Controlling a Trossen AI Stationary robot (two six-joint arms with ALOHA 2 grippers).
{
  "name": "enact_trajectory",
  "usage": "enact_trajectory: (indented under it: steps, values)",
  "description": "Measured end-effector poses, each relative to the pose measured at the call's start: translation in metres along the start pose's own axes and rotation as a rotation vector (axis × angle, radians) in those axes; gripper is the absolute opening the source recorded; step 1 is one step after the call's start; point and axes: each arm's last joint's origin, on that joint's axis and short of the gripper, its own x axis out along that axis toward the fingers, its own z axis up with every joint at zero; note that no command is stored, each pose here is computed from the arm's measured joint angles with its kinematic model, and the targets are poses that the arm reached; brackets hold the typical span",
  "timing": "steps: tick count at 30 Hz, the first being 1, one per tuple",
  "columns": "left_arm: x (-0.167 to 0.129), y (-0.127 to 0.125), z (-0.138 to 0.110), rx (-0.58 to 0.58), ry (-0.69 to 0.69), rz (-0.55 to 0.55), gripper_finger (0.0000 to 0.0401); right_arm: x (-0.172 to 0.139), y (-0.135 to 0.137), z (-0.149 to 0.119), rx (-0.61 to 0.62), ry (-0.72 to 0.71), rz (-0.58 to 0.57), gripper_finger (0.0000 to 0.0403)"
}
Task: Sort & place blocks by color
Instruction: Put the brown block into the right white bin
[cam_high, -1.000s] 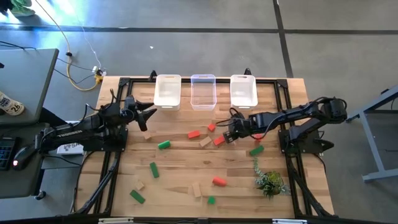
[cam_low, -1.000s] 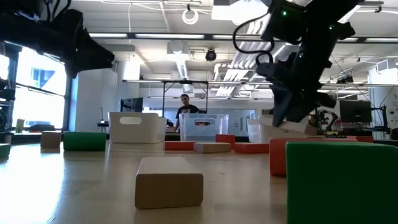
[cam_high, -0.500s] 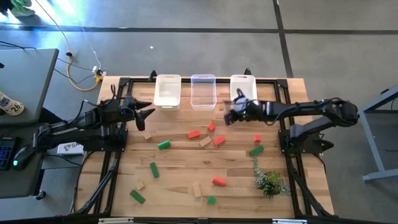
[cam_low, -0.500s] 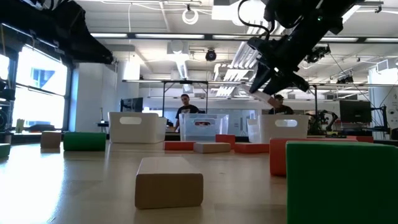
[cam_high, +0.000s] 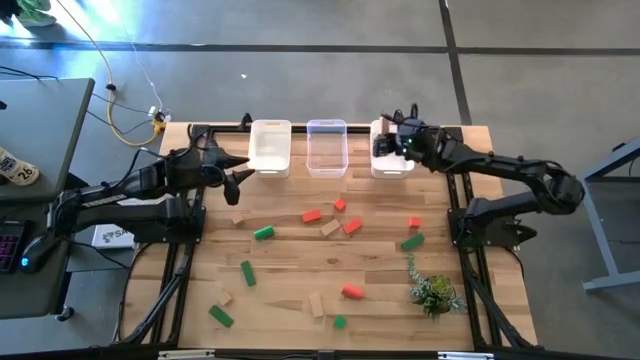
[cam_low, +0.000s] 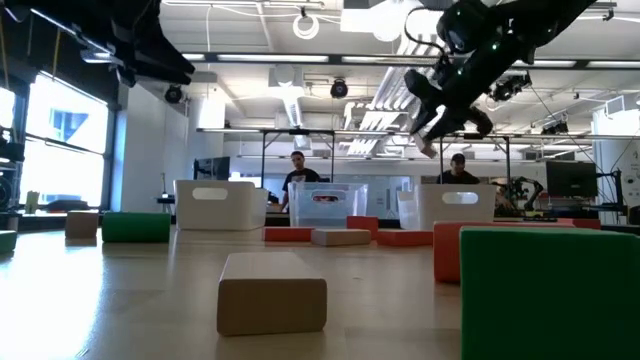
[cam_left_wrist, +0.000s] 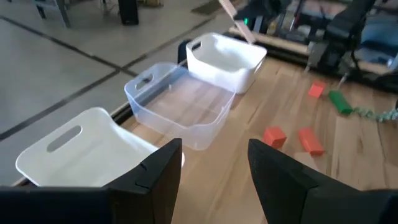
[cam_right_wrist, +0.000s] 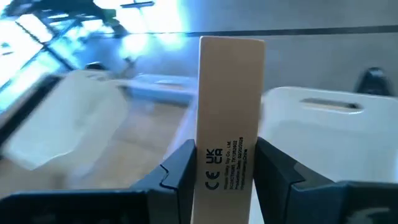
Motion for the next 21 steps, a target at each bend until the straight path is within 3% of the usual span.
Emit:
enact_trajectory:
  steps: [11, 21]
  values:
    - [0.017, -0.012, 0.014, 0.041, 0.217, -0.003, 0.0174, 0.030, -0.023, -0.012, -0.020, 0.140, -0.154, 0.0107]
    - [0.038, -0.042, -0.008, 0.095, 0.450, -0.079, 0.0174, 0.050, -0.032, -0.024, -0.038, 0.217, -0.210, 0.0108]
